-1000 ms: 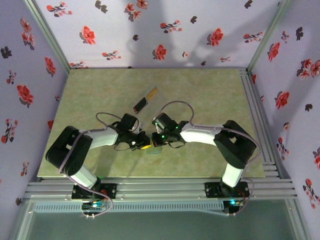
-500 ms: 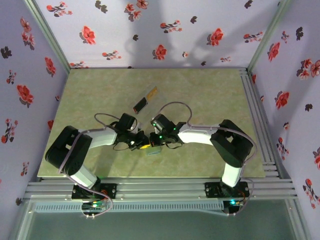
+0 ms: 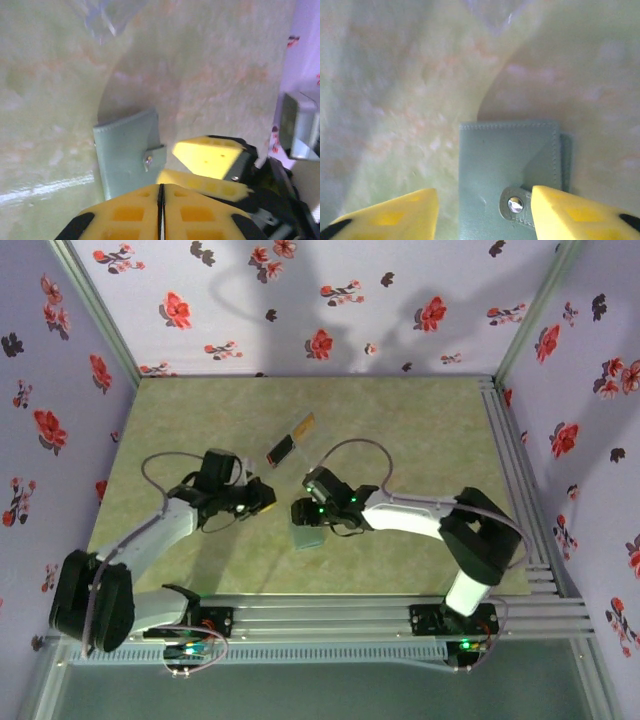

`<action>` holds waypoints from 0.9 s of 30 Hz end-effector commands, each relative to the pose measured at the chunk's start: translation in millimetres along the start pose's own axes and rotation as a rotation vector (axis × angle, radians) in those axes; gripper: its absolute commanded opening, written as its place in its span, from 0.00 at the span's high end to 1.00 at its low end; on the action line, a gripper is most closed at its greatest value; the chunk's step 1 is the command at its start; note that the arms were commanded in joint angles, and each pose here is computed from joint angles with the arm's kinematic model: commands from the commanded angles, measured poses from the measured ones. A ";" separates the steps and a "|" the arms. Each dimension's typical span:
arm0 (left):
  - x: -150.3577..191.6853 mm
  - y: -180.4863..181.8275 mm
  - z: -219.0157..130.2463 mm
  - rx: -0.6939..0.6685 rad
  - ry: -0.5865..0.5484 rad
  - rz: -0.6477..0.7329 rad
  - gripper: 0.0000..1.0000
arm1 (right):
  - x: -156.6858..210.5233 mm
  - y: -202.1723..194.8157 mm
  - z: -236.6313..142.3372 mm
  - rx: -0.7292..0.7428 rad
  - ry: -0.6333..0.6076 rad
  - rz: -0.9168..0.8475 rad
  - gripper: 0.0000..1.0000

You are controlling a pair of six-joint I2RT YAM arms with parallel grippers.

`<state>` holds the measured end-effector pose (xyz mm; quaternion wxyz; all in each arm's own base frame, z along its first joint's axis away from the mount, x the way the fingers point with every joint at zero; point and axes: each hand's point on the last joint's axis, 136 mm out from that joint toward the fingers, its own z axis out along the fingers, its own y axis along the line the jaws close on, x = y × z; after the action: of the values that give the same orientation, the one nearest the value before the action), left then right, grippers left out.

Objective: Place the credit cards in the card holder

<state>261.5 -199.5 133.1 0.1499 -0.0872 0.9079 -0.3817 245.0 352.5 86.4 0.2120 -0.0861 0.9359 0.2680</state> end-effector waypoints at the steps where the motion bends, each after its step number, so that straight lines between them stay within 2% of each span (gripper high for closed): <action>1: -16.6 0.6 -33.1 -0.077 -0.058 0.063 0.85 | -65.8 10.8 -62.5 0.021 -0.275 0.000 0.28; 3: -31.0 -3.4 -51.5 -0.122 -0.116 0.103 0.79 | -82.6 0.2 -93.7 0.054 -0.376 -0.003 0.12; 4: -37.7 -5.1 -61.0 -0.153 -0.150 0.125 0.70 | -91.3 -9.3 -112.5 0.078 -0.432 -0.003 0.01; 6: -50.5 -3.9 -78.3 -0.227 -0.223 0.160 0.51 | -105.1 -38.7 -146.9 0.153 -0.527 0.015 0.01; 7: -57.2 -1.9 -87.6 -0.270 -0.267 0.181 0.47 | -110.8 -59.6 -165.0 0.200 -0.568 0.037 0.01; 9: -68.4 5.0 -104.9 -0.352 -0.352 0.209 0.44 | -115.0 -97.9 -195.5 0.283 -0.637 0.078 0.01; 10: -74.4 7.9 -114.1 -0.390 -0.399 0.220 0.03 | -116.5 -111.9 -208.3 0.310 -0.679 0.045 0.01; 11: -78.0 7.4 -120.6 -0.406 -0.431 0.236 0.00 | -116.7 -120.0 -217.5 0.330 -0.718 -0.019 0.01; 15: -92.5 9.4 -147.3 -0.470 -0.587 0.300 0.00 | -103.0 -155.2 -243.7 0.452 -0.877 -0.203 0.01; 17: -99.4 12.1 -152.8 -0.494 -0.662 0.381 0.00 | -96.7 -175.8 -249.9 0.518 -0.918 -0.236 0.01; 19: -105.8 20.3 -151.6 -0.536 -0.719 0.477 0.00 | -89.9 -206.7 -251.9 0.597 -0.932 -0.197 0.01; 21: -107.0 26.0 -133.4 -0.554 -0.706 0.666 0.00 | -83.7 -235.6 -249.2 0.650 -0.927 -0.135 0.01; 24: -119.5 61.8 -121.2 -0.668 -0.775 0.679 0.00 | -72.4 -272.5 -234.1 0.676 -0.904 -0.105 0.00; 27: -131.4 91.6 -96.0 -0.712 -0.699 0.761 0.00 | -62.1 -293.8 -220.8 0.676 -0.898 -0.082 0.00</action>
<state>318.9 -47.9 142.7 0.4684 0.0356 0.8826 0.0209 295.6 -12.0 137.1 0.5761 0.0874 0.8105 -0.0604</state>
